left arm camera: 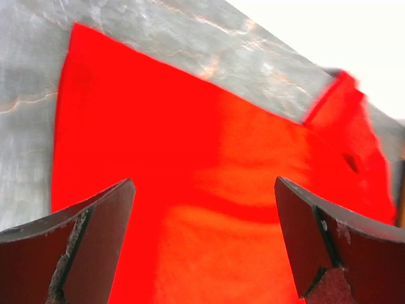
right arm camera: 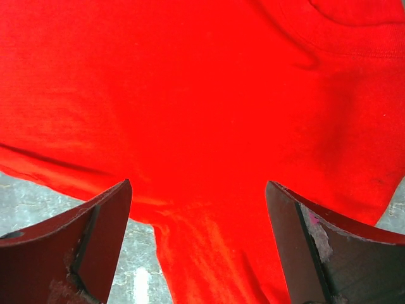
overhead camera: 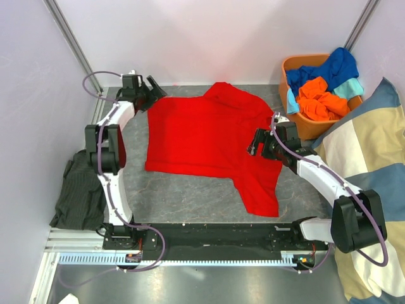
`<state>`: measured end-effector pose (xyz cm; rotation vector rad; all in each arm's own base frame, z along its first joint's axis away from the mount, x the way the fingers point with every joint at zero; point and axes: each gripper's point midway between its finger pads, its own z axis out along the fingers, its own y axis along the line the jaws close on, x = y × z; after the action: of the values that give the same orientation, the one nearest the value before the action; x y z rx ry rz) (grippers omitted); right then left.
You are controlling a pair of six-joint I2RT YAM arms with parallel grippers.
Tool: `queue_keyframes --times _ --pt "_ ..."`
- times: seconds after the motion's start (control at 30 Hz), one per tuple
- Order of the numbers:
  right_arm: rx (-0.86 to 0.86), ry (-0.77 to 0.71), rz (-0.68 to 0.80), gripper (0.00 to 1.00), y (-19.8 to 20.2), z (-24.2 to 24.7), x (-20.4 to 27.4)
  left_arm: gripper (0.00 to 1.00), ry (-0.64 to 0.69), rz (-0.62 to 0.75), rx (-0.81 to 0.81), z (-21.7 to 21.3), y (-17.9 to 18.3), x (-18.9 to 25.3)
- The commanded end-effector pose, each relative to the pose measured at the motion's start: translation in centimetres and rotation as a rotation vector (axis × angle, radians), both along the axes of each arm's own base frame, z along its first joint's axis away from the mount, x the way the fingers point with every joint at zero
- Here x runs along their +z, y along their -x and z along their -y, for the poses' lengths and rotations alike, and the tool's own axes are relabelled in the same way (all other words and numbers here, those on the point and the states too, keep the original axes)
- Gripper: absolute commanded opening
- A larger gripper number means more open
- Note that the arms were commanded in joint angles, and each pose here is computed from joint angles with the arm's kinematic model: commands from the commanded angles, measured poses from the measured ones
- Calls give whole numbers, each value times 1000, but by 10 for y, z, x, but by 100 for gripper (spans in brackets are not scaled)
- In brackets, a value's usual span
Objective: Fold and stack the t-shirts
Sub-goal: Flatten out the tshirt
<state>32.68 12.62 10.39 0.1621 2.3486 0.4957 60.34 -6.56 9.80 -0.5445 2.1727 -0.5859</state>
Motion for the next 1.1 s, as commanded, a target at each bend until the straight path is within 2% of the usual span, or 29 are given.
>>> queue_keyframes --times 0.0,0.1,0.2,0.23,0.3,0.33,0.4,0.53,0.7,1.07 --pt "22 -18 28 95 5 -3 10 100 53 249 10 2 22 120" --pt "30 -24 29 95 6 -4 11 100 70 276 10 9 54 129" --pt "33 -26 25 95 10 -4 10 100 74 242 -11 27 90 108" --pt "32 -27 28 95 10 -4 10 100 54 189 1 28 105 83" --pt "37 -32 26 95 13 -4 10 100 43 179 -23 43 124 76" --pt "38 -34 25 95 14 -4 10 100 26 134 -16 43 139 53" --pt "39 -36 26 95 18 -4 9 100 12 111 -41 58 157 42" --pt "35 -31 14 95 25 -1 3 100 -47 6 -85 76 201 -8" --pt "36 -32 6 95 29 -1 0 100 -66 -75 -64 70 226 -43" --pt "41 -22 -3 95 31 0 -5 100 -186 -237 28 39 259 -76"
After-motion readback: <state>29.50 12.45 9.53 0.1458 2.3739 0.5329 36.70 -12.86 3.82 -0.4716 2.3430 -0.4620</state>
